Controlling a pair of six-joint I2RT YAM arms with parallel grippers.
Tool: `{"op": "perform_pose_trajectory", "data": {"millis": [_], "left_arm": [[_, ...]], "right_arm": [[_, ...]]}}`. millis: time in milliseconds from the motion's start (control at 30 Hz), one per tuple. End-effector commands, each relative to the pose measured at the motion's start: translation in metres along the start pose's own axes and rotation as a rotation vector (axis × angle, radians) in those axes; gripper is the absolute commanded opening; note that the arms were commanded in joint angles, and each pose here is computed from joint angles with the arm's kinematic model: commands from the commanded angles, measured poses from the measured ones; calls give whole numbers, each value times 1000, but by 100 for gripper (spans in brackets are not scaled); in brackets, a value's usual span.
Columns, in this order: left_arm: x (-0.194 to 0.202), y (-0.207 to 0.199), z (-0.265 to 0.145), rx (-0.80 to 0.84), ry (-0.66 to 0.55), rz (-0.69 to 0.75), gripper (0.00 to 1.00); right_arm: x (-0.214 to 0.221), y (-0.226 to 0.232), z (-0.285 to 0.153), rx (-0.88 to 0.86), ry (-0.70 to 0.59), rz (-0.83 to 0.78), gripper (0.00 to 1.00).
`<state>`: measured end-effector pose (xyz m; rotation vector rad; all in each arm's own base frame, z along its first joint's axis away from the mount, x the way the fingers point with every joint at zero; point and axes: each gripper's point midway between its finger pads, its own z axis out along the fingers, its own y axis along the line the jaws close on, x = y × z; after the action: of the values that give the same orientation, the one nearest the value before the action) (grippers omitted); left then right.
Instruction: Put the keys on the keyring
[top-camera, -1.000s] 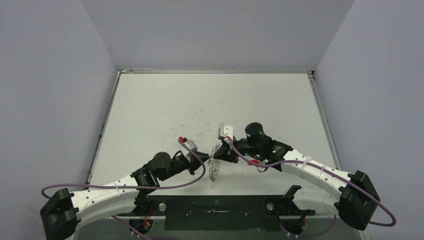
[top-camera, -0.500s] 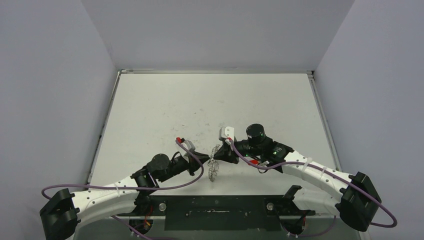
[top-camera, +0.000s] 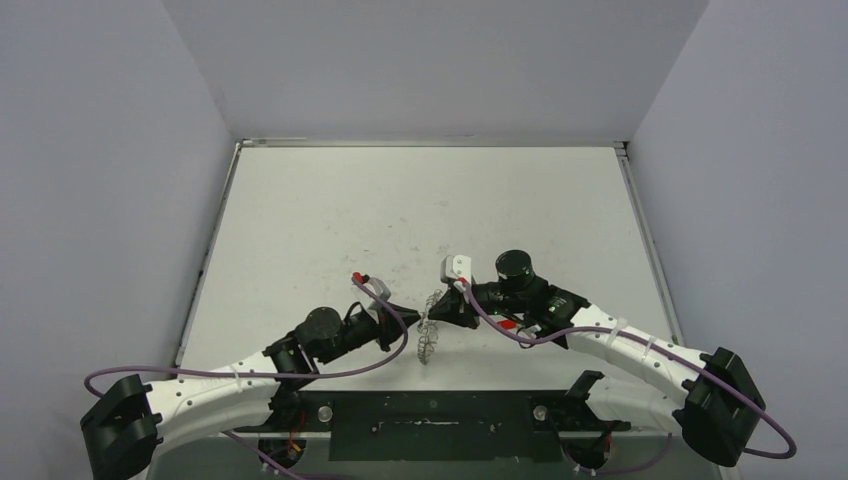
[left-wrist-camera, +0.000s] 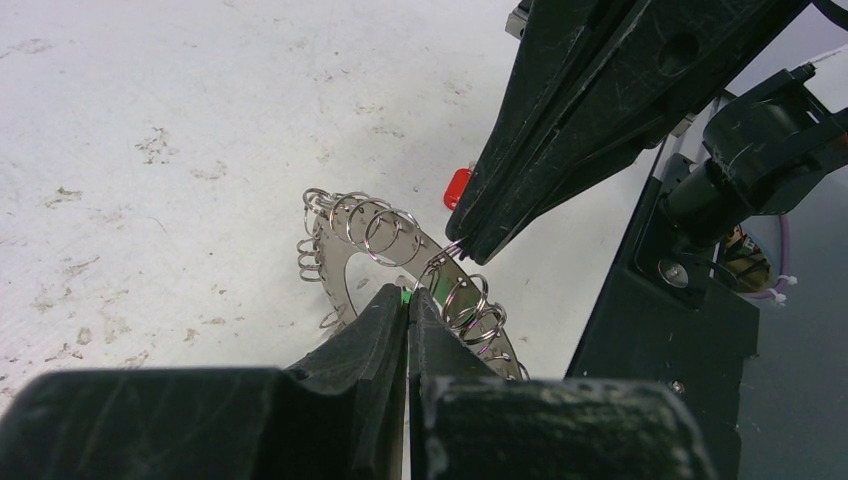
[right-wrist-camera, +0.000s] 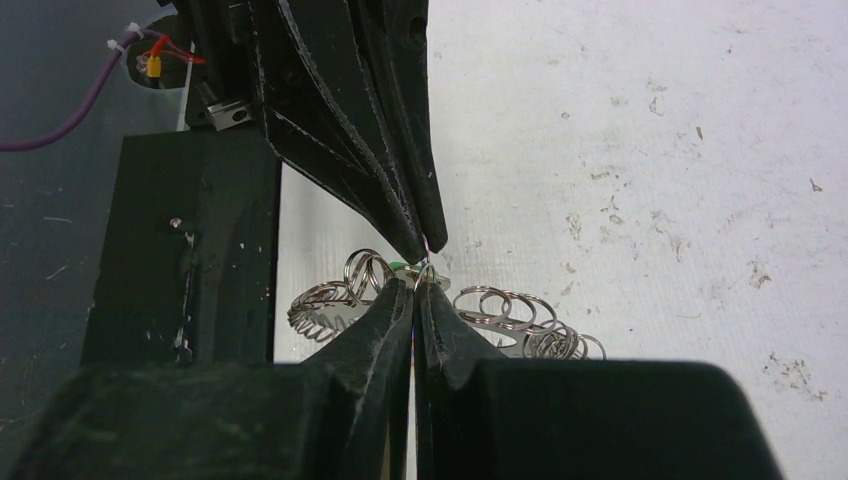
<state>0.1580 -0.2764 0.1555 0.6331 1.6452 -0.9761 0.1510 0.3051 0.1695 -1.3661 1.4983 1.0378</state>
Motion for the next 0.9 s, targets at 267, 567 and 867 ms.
{"op": "perform_pose_trajectory", "data": {"millis": [267, 567, 867], "left_arm": [[24, 17, -4, -57, 95, 42, 0], [19, 11, -5, 10, 130, 207, 0], [9, 5, 2, 60, 136, 315, 0]], "right_arm": [[-48, 19, -5, -98, -172, -137, 0], [-46, 27, -6, -147, -167, -153, 0], [-47, 29, -7, -153, -166, -162, 0]]}}
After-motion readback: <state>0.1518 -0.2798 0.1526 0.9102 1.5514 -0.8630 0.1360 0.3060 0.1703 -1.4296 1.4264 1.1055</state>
